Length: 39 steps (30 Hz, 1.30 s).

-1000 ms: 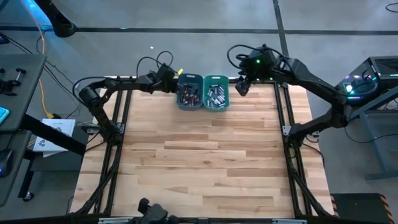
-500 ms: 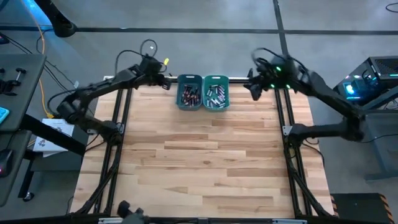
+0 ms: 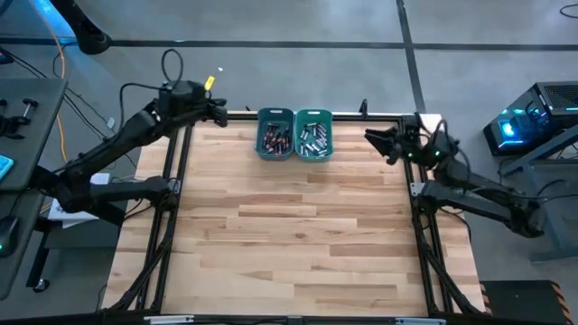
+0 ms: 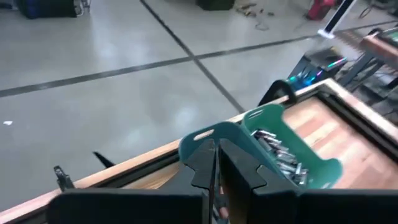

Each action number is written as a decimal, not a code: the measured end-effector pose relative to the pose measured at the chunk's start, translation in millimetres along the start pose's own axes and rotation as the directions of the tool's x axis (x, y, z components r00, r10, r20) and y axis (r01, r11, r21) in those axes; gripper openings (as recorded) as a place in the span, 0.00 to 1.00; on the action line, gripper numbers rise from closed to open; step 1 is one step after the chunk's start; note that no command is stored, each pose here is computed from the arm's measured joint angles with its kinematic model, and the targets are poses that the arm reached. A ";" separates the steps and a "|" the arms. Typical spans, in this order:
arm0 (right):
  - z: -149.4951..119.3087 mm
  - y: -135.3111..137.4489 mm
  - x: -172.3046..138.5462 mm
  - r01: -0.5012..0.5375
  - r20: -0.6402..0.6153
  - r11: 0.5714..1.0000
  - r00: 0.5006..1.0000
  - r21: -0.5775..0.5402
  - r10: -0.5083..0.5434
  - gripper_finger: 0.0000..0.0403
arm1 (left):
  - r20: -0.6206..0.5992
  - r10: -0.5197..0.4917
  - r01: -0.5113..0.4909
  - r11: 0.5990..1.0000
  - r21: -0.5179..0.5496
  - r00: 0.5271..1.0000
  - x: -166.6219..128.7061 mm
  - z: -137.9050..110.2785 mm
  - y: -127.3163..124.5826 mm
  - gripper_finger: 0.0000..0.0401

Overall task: Sort batteries
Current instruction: Return to Home Position

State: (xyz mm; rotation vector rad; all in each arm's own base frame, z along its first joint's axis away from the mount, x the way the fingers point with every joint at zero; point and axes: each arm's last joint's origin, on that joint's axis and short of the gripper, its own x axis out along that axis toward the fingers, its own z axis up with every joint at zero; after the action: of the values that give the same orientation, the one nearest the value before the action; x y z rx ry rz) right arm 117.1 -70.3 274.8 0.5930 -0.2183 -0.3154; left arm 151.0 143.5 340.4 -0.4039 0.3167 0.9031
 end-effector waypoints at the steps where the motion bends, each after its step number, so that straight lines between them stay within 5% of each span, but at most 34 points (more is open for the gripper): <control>1: -8.7 -5.4 -0.3 0.000 0.026 1.000 1.000 0.027 -0.001 0.45 | 0.006 -0.007 0.007 1.000 -0.006 1.000 -4.3 0.0 -0.7 0.03; 5: -41.4 -17.5 -1.5 0.009 0.055 0.999 0.998 0.038 -0.011 0.45 | 0.011 -0.037 0.038 0.998 -0.044 0.999 -20.3 -2.2 -4.1 0.03; 14: -83.8 -6.2 -15.2 -0.166 0.067 0.986 0.984 0.023 0.164 0.45 | 0.023 -0.094 0.097 0.968 -0.233 0.995 -67.3 -11.6 -4.0 0.03; 25: -90.1 -8.8 -37.6 -0.211 0.020 0.977 0.977 -0.016 0.212 0.44 | 0.042 -0.087 0.096 0.951 -0.294 0.995 -110.8 -27.0 6.1 0.03; 39: -110.1 -23.8 -49.8 -0.137 -0.233 0.979 0.967 -0.150 0.099 0.02 | 0.146 -0.140 0.180 0.934 -0.310 0.979 -149.1 -36.3 20.0 0.03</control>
State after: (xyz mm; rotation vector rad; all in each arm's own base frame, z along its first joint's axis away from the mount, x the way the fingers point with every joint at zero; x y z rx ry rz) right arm 97.4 -15.0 166.5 0.4451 -0.0087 -0.1467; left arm 44.6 34.6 368.4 -0.6637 0.0198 0.8155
